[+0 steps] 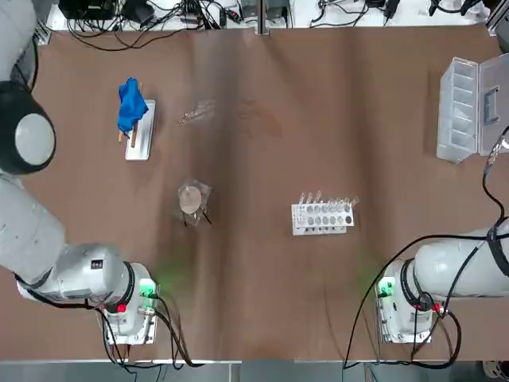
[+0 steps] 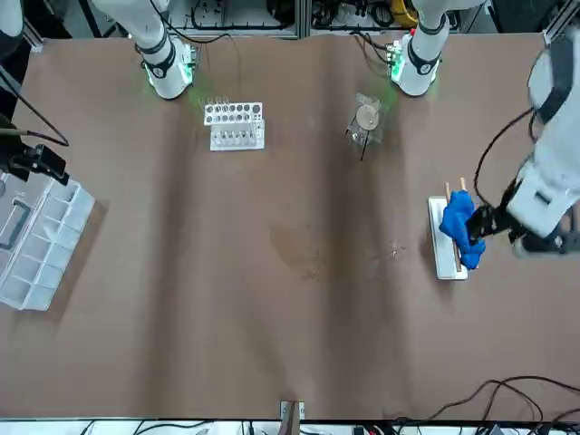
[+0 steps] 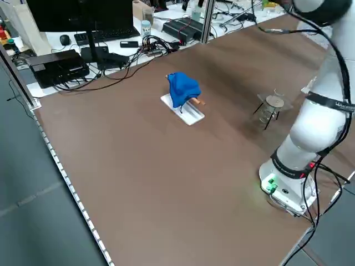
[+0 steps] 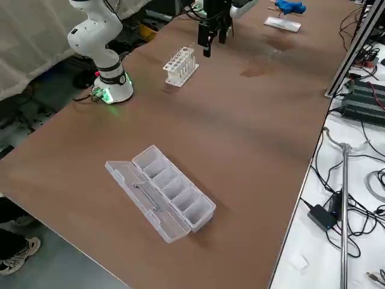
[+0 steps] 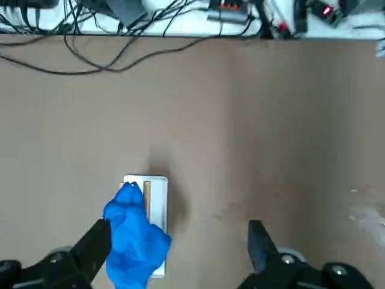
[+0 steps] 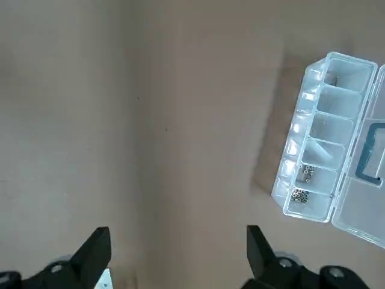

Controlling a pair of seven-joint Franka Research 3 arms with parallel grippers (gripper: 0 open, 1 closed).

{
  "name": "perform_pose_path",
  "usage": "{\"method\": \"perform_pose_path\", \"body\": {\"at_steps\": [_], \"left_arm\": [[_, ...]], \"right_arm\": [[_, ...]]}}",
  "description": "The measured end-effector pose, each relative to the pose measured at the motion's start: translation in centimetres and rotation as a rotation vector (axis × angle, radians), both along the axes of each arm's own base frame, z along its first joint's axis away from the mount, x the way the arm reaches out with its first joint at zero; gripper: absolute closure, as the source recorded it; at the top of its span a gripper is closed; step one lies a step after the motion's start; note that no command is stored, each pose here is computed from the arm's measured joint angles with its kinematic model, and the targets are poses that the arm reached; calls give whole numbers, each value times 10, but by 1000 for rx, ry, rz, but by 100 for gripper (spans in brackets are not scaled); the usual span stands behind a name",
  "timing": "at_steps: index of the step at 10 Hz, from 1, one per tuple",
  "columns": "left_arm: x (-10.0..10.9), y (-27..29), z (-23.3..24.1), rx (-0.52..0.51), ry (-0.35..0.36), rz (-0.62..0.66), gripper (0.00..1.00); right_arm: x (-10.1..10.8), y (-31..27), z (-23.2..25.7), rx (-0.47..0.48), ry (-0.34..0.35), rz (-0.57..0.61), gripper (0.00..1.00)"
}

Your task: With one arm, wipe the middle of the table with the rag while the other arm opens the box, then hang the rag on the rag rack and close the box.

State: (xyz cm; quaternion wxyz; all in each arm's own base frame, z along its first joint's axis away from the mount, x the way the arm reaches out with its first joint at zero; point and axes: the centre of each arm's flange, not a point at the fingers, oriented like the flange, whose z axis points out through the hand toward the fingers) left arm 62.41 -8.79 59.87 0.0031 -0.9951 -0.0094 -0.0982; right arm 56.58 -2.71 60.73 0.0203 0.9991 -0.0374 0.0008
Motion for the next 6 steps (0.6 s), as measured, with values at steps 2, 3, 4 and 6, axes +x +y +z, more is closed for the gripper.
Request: {"method": "perform_pose_path", "body": {"at_steps": [2, 3, 4, 6], "left_arm": [[-27, 3, 26, -9, 50, 13, 0], [-36, 5, 32, -50, 84, 22, 0], [-41, 12, 37, -91, 100, 38, 0], [-42, 21, 31, -106, 121, 19, 1]], "right_arm": [[0, 0, 0, 0, 1, 0, 0], [0, 0, 0, 0, 1, 0, 0], [0, 0, 0, 0, 1, 0, 0], [0, 0, 0, 0, 1, 0, 0]]}}
